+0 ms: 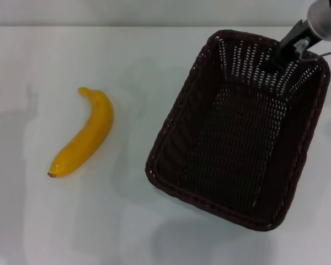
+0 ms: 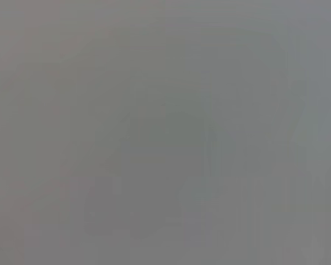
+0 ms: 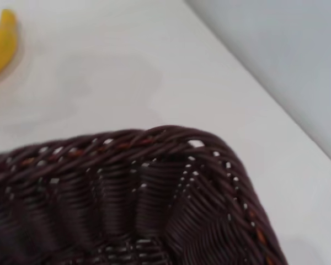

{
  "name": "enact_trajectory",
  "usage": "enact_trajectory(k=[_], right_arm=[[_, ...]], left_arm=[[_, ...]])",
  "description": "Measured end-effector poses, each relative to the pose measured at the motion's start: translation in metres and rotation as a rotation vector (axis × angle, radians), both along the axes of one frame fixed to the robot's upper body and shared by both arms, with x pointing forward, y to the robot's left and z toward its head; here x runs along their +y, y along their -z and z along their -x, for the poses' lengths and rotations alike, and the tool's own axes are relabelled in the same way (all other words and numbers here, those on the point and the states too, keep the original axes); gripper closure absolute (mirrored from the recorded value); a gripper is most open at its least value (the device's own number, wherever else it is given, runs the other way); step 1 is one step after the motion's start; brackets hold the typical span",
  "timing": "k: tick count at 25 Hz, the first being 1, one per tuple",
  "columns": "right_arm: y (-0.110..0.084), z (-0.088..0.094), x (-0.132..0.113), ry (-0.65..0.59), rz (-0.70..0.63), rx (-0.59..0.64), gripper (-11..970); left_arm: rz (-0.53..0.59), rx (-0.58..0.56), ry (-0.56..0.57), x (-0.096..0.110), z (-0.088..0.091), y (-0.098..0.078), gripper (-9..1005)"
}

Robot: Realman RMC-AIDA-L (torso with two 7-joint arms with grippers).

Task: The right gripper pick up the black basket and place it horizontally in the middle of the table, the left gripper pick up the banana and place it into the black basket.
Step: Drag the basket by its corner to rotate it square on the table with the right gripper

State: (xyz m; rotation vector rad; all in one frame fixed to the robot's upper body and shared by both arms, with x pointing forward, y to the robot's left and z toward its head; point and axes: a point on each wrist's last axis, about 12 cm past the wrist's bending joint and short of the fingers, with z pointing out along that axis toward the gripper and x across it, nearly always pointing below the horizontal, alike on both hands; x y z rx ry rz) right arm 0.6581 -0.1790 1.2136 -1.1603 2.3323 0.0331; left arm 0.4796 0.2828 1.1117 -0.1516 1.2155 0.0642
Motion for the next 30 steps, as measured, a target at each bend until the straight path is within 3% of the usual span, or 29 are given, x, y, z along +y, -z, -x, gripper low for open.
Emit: enact_trajectory(k=[9,17,23,30], right_arm=[[-0.018,-0.002,-0.005,0.188,-0.128,0.001,677],[-0.012,0.0,-0.052,0.396,-0.242,0.037,766],[-0.004,0.012,-0.085,0.533,-0.304,0.059,788],[0.003,0.032,-0.099,0.605,-0.437,0.077,793]], left_arm=[[0.02,0.005,0.002,0.003,0.002,0.002,309],[0.033,0.002,0.011,0.002,0.001,0.003,309],[0.031,-0.002,0.021,0.001,0.001,0.002,310],[0.03,-0.009,0.027,0.0,0.0,0.0,310]])
